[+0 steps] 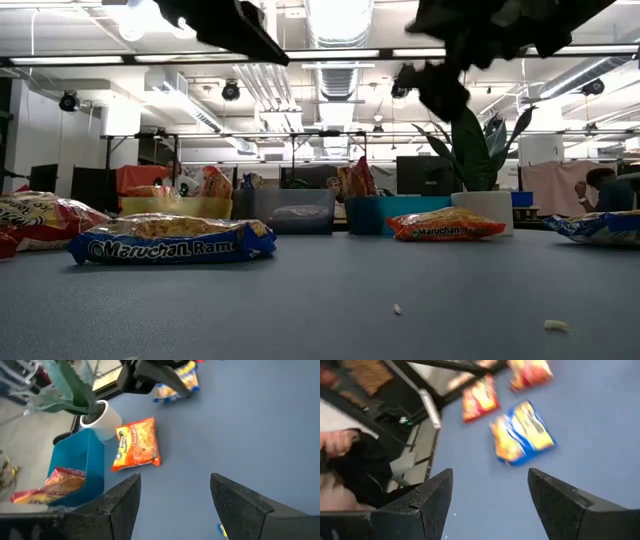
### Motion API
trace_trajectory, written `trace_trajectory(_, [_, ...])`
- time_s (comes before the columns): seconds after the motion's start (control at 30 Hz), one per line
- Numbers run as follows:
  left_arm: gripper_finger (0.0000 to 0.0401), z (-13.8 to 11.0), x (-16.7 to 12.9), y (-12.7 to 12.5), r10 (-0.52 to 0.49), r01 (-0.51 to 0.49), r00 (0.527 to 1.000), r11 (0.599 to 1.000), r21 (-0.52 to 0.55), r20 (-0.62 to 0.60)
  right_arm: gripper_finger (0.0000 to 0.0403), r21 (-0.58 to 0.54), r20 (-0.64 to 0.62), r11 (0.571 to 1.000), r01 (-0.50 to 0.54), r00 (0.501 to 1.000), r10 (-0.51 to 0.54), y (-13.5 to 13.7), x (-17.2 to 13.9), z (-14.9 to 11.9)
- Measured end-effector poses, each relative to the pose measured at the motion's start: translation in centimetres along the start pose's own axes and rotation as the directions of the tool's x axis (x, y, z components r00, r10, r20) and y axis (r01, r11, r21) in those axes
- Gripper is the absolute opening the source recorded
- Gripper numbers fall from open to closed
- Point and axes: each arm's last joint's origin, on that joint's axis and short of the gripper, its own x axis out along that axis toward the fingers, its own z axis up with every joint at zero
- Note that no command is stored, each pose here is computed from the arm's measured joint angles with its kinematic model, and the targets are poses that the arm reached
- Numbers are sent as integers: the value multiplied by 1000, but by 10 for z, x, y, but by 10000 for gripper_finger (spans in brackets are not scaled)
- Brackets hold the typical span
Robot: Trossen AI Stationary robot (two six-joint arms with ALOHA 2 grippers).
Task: Sort Maruchan noodles
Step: Put the blue noodle pack into the black bin
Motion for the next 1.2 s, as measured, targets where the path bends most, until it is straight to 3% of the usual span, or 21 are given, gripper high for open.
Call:
trace_trajectory(0.17, [221, -21, 2, 0, 2, -2, 1000, 999, 51, -9, 247, 205, -105, 977, 62, 994, -41, -2, 2, -12])
trace_trajectory(0.33, [221, -38, -13, 9, 65, -69, 995, 996, 52, 75, 247, 356, -225, 925, 135, 973, -55, 3, 0, -26])
trace_trajectory(0.43, [221, -44, -29, 18, 125, -133, 980, 990, 44, 157, 247, 458, -296, 862, 218, 951, -83, 1, -3, -34])
trace_trajectory(0.6, [221, -51, -53, 33, 244, -247, 930, 969, -24, 275, 247, 586, -436, 699, 411, 887, -156, -6, -10, -48])
trace_trajectory(0.73, [221, -54, -64, 37, 284, -274, 906, 959, -75, 313, 246, 609, -499, 619, 496, 846, -187, -4, -14, -47])
trace_trajectory(0.97, [221, -53, -70, 39, 292, -280, 899, 956, -84, 327, 246, 573, -439, 645, 506, 854, -280, 11, -17, -18])
trace_trajectory(1.1, [221, -52, -68, 39, 290, -280, 901, 957, -79, 324, 246, 531, -474, 624, 574, 811, -342, 15, -23, -13])
trace_trajectory(1.2, [221, -52, -68, 39, 289, -280, 901, 957, -75, 322, 241, 500, -550, 556, 664, 739, -388, 14, -31, -17])
